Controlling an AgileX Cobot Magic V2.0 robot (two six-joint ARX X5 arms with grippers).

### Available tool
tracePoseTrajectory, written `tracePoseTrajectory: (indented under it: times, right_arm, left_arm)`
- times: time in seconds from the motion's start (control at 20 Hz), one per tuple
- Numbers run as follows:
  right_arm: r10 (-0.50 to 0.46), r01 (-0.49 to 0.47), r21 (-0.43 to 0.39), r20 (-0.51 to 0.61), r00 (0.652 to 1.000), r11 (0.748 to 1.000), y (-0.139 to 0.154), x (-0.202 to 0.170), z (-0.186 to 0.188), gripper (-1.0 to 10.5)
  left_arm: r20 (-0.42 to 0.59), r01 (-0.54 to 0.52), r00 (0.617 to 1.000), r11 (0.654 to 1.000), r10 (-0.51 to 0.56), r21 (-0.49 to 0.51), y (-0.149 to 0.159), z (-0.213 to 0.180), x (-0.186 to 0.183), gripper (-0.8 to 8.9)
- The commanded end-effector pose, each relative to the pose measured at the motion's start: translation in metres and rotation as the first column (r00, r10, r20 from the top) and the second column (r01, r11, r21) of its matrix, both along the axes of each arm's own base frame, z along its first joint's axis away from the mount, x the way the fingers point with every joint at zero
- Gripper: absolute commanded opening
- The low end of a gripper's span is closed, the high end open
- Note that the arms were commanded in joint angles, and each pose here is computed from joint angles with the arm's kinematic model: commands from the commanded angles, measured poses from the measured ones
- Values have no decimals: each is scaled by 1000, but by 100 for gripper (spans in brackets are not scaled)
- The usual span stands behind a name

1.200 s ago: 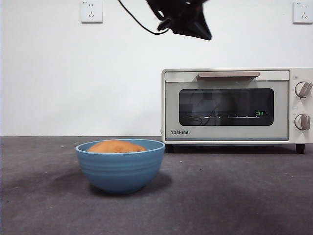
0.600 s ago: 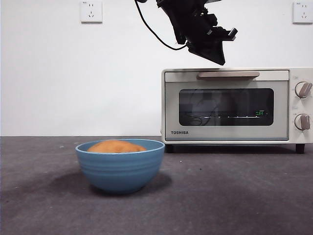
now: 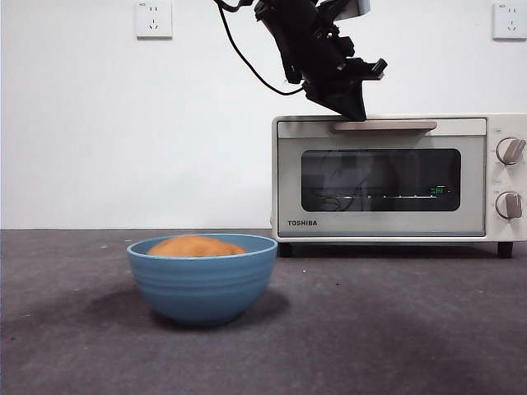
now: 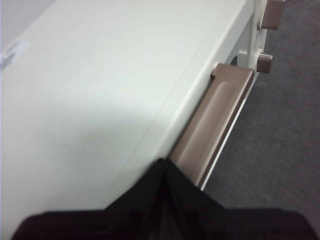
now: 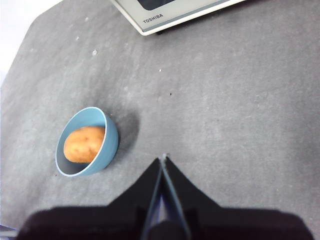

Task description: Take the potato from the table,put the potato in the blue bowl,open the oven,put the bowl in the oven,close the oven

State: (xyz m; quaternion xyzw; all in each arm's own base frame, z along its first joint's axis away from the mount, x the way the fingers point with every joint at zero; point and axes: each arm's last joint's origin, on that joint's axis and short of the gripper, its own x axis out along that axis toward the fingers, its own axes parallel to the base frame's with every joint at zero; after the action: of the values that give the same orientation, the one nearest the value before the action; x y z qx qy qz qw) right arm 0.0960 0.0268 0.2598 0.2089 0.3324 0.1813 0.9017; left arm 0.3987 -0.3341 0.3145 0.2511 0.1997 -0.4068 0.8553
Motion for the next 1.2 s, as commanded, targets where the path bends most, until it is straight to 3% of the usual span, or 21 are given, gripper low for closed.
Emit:
tracePoseTrajectory:
  times: [0.05, 0.3, 0.5, 0.75, 1.2]
  right_arm:
    - [6, -6, -7, 8, 1000, 1000, 0, 0, 0, -11]
    - [-8, 9, 49, -17, 1000, 999, 0, -1, 1, -11]
    - [-3, -1, 75, 49, 999, 997, -2, -17, 23, -11]
    - [-131, 133, -18, 74, 989, 991, -14, -59, 75, -11]
    - [-259, 284, -88, 224, 940, 955, -34, -142, 142, -11]
  left_arm:
    - [-93, -11, 996, 999, 15, 42, -2, -20, 0, -6]
    - [-199, -42, 978, 996, 56, 75, 0, -27, -6, -6]
    - [-256, -42, 964, 994, 67, 103, -1, -31, -12, -6]
    - [-321, -2, 947, 997, 25, 72, -15, -32, -28, -6]
    - [-389, -3, 921, 998, 29, 69, -33, -36, -49, -6]
